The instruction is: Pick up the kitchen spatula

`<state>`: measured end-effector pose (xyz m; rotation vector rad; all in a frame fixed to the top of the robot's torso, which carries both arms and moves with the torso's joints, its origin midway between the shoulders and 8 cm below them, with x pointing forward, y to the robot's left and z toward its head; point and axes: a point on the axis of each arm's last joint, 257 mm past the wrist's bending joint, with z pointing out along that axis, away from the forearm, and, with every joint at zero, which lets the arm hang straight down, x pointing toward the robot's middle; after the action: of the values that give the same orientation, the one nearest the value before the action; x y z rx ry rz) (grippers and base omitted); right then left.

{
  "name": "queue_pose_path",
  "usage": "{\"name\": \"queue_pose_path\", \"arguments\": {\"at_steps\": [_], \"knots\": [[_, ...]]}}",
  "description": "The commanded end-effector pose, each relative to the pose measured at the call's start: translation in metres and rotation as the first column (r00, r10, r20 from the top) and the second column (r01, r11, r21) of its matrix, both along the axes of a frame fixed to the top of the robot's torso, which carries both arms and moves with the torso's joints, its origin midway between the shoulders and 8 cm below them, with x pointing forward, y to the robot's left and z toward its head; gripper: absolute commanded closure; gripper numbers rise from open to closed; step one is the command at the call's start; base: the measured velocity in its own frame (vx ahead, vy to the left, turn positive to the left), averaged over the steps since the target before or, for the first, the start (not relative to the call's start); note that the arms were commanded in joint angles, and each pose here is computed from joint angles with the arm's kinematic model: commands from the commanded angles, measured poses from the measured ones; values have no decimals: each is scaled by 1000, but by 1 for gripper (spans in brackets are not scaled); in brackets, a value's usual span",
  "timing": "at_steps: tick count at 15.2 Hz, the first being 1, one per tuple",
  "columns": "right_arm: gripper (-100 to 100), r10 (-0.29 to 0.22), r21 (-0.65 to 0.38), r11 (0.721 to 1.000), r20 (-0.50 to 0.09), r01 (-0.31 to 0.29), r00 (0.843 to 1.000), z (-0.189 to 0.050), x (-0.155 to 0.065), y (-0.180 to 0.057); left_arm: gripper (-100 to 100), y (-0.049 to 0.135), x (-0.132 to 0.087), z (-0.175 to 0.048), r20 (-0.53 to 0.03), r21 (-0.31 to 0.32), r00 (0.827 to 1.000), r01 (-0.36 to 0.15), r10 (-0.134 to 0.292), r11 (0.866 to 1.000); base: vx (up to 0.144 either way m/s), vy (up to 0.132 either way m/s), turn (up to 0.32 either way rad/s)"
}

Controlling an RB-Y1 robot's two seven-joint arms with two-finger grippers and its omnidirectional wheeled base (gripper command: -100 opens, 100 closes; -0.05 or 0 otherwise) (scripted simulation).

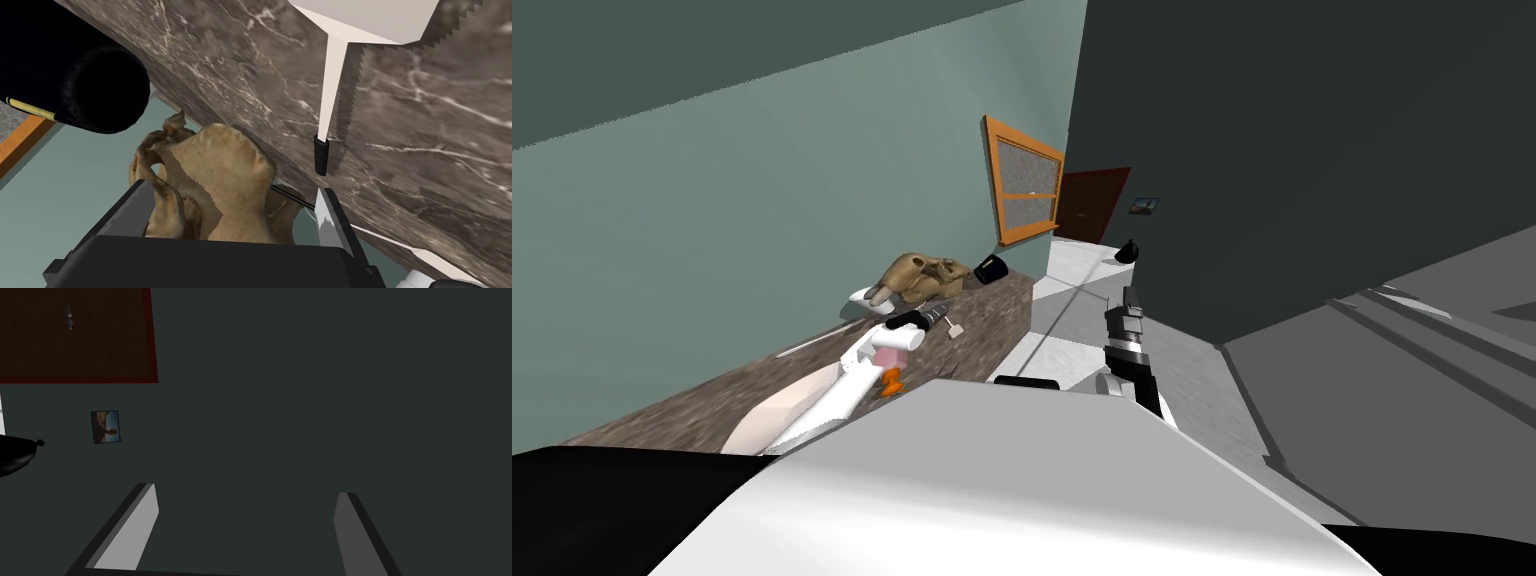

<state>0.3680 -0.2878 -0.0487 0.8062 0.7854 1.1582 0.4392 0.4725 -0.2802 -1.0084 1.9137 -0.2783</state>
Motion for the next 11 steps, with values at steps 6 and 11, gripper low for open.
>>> {"name": "queue_pose_path", "arguments": {"at_steps": [6,11], "knots": [[0,0,0,1000,0,0,1000,0,0,0,-100,27,-17,-22,-154,19,987,-40,42,999,21,-32,-46],[0,0,0,1000,0,0,1000,0,0,0,-100,48,-31,-33,-262,33,962,-65,72,997,22,-32,-49]]}}
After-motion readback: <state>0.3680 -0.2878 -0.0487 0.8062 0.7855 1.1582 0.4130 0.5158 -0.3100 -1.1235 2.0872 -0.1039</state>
